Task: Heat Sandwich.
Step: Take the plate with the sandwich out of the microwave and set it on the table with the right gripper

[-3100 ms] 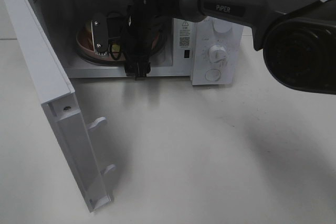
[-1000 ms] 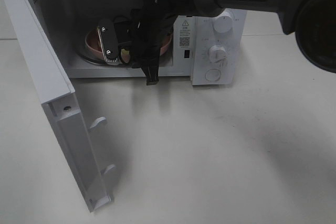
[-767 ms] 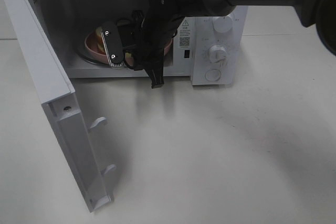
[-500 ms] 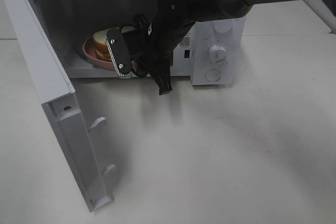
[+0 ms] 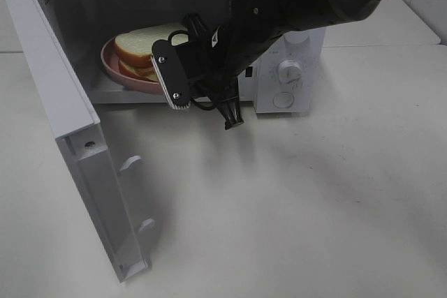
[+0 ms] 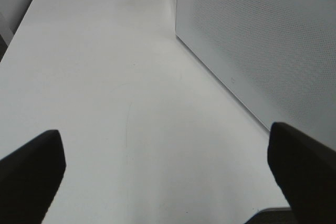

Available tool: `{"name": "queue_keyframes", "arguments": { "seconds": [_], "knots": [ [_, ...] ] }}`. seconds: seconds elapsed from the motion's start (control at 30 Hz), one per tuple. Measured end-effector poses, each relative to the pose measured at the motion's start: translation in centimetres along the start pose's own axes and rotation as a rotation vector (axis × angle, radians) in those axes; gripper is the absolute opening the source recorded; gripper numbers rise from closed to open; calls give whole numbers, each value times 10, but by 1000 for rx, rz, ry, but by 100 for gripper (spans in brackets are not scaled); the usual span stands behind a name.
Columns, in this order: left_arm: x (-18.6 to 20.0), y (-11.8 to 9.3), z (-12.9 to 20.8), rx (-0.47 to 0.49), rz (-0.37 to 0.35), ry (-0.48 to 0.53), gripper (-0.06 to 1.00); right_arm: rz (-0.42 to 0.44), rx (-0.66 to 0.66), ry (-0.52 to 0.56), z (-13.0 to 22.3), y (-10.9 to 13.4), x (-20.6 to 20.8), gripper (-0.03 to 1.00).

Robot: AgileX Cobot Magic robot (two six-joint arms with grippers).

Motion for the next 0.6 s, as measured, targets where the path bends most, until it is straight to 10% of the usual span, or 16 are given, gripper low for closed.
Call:
{"name": "queue_keyframes", "arguments": {
  "seconds": [0.6],
  "knots": [
    [0, 0, 0, 0, 0, 0, 99, 14, 76, -13, 4, 38, 52, 11]
  ]
}}
Point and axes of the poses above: a point on each arm's last joint axis where the gripper is mounted, x pointing back along that axis away from the gripper, y along the wrist's bending axis when the last joint is at zero, z = x × y, the point moved 1 cm from there along -x, pointing out along that axis toward the gripper, and after that the axes turned 1 degree about -x, right-handed, at the moved point
